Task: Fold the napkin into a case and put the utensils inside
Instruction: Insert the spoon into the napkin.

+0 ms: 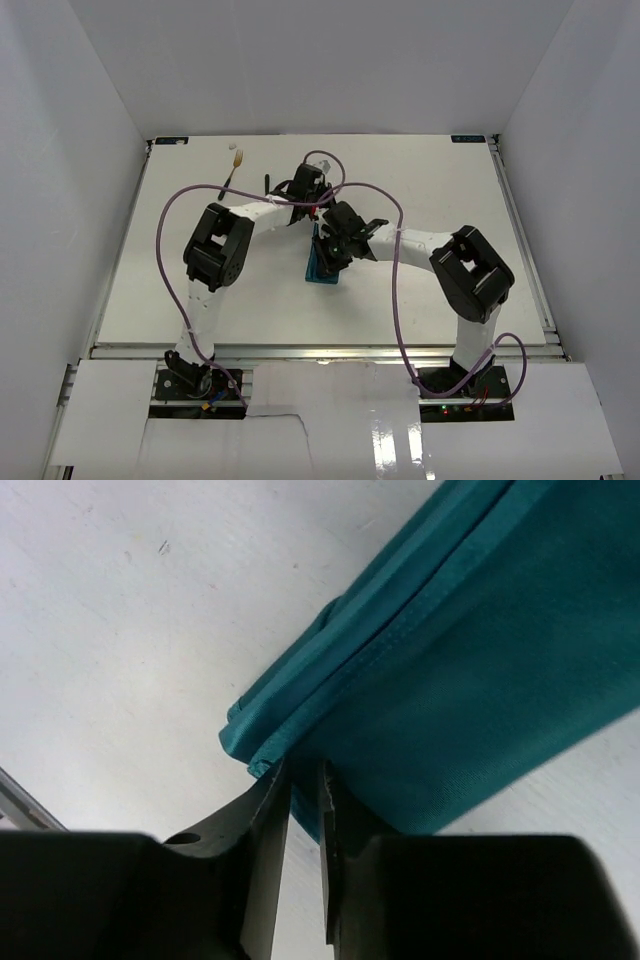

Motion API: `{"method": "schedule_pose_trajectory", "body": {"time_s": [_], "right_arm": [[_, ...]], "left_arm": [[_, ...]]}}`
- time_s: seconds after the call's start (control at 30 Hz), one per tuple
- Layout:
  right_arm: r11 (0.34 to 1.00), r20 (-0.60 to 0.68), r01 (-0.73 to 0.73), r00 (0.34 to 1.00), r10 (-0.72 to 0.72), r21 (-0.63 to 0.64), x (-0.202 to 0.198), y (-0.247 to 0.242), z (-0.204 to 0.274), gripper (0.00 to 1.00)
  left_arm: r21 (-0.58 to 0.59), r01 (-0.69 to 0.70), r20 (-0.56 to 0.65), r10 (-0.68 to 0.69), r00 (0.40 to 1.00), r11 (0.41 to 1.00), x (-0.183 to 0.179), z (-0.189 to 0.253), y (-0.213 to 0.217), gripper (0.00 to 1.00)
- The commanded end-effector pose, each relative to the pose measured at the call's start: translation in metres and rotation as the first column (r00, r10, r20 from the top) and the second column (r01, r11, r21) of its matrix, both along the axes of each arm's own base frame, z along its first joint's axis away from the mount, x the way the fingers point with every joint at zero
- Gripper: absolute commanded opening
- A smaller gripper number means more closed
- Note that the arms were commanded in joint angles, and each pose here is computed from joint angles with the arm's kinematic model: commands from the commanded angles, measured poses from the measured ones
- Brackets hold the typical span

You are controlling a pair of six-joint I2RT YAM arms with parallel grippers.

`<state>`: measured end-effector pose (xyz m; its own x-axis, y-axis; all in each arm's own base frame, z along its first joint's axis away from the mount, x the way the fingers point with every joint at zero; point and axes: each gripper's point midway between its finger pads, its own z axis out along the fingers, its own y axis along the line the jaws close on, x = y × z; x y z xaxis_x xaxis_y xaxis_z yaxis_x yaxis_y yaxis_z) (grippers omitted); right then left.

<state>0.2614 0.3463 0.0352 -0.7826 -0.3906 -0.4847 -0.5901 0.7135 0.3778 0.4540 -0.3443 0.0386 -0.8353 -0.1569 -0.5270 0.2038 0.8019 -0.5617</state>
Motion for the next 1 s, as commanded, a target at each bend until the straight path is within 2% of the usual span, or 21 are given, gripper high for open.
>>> {"method": "schedule_pose_trajectory", "body": {"time_s": [0.0, 0.03, 0.07, 0.13, 0.17, 0.2, 0.33, 0.4, 0.47, 0.5, 0.53, 0.57, 0.6, 0.67, 0.73, 0.8, 0.97], "right_arm": [[1.000, 0.158, 0.008, 0.987, -0.012, 0.030, 0.019, 0.002, 0.055, 0.25], [0.999, 0.180, 0.025, 0.983, -0.028, 0.021, 0.023, -0.002, 0.060, 0.26], [0.999, 0.205, 0.029, 0.978, -0.036, 0.036, 0.023, -0.004, 0.073, 0.29], [0.997, 0.240, 0.055, 0.969, -0.064, 0.048, 0.024, -0.010, 0.089, 0.32], [0.997, 0.243, 0.065, 0.967, -0.075, 0.052, 0.024, -0.013, 0.092, 0.33], [0.996, 0.245, 0.074, 0.966, -0.085, 0.053, 0.023, -0.015, 0.094, 0.34], [0.994, 0.250, 0.099, 0.962, -0.108, 0.048, 0.021, -0.022, 0.098, 0.39], [0.994, 0.233, 0.104, 0.967, -0.107, 0.025, 0.020, -0.023, 0.094, 0.41], [0.993, 0.207, 0.115, 0.972, -0.115, 0.009, 0.021, -0.021, 0.088, 0.45], [0.993, 0.194, 0.115, 0.974, -0.115, 0.011, 0.021, -0.019, 0.086, 0.46], [0.993, 0.174, 0.120, 0.978, -0.117, -0.005, 0.022, -0.017, 0.076, 0.47], [0.992, 0.173, 0.125, 0.977, -0.123, -0.001, 0.026, -0.013, 0.076, 0.47], [0.991, 0.164, 0.132, 0.978, -0.130, -0.003, 0.028, -0.010, 0.074, 0.47], [0.988, 0.145, 0.145, 0.980, -0.138, -0.044, 0.034, -0.008, 0.063, 0.48], [0.987, 0.126, 0.144, 0.983, -0.134, -0.073, 0.036, -0.006, 0.049, 0.48], [0.988, 0.125, 0.134, 0.984, -0.123, -0.077, 0.040, -0.001, 0.045, 0.48], [0.991, 0.089, 0.072, 0.994, -0.062, -0.113, 0.036, 0.008, 0.024, 0.50]], "left_arm": [[-0.045, 0.099, 0.192, -0.089, 0.977, 0.994, -0.003, 0.087, -0.019, 0.25], [-0.034, 0.079, 0.205, -0.071, 0.976, 0.996, -0.003, 0.092, -0.013, 0.30], [-0.045, 0.063, 0.244, -0.050, 0.969, 0.997, -0.004, 0.116, -0.009, 0.35], [-0.043, 0.046, 0.269, -0.033, 0.963, 0.998, -0.008, 0.134, -0.001, 0.39], [-0.033, 0.015, 0.264, -0.005, 0.964, 0.999, -0.011, 0.134, 0.006, 0.44], [-0.048, -0.006, 0.289, 0.020, 0.957, 0.999, -0.016, 0.156, 0.013, 0.45], [-0.032, -0.144, 0.286, 0.147, 0.947, 0.989, -0.033, 0.175, 0.050, 0.45], [0.010, -0.262, 0.230, 0.252, 0.940, 0.965, -0.046, 0.157, 0.078, 0.46], [0.003, -0.352, 0.192, 0.344, 0.919, 0.936, -0.063, 0.162, 0.102, 0.45], [0.046, -0.407, 0.120, 0.399, 0.909, 0.912, -0.080, 0.137, 0.118, 0.45], [0.024, -0.432, 0.113, 0.427, 0.897, 0.902, -0.092, 0.144, 0.127, 0.44], [0.027, -0.441, 0.093, 0.437, 0.894, 0.897, -0.103, 0.138, 0.132, 0.43], [0.068, -0.447, 0.051, 0.444, 0.895, 0.892, -0.121, 0.112, 0.143, 0.44], [0.028, -0.466, 0.030, 0.465, 0.885, 0.884, -0.140, 0.112, 0.151, 0.43], [0.053, -0.475, -0.018, 0.476, 0.879, 0.878, -0.162, 0.088, 0.162, 0.42], [0.028, -0.468, -0.025, 0.469, 0.883, 0.883, -0.173, 0.087, 0.164, 0.41], [0.064, -0.434, -0.060, 0.438, 0.897, 0.899, -0.186, 0.064, 0.165, 0.36]]}}
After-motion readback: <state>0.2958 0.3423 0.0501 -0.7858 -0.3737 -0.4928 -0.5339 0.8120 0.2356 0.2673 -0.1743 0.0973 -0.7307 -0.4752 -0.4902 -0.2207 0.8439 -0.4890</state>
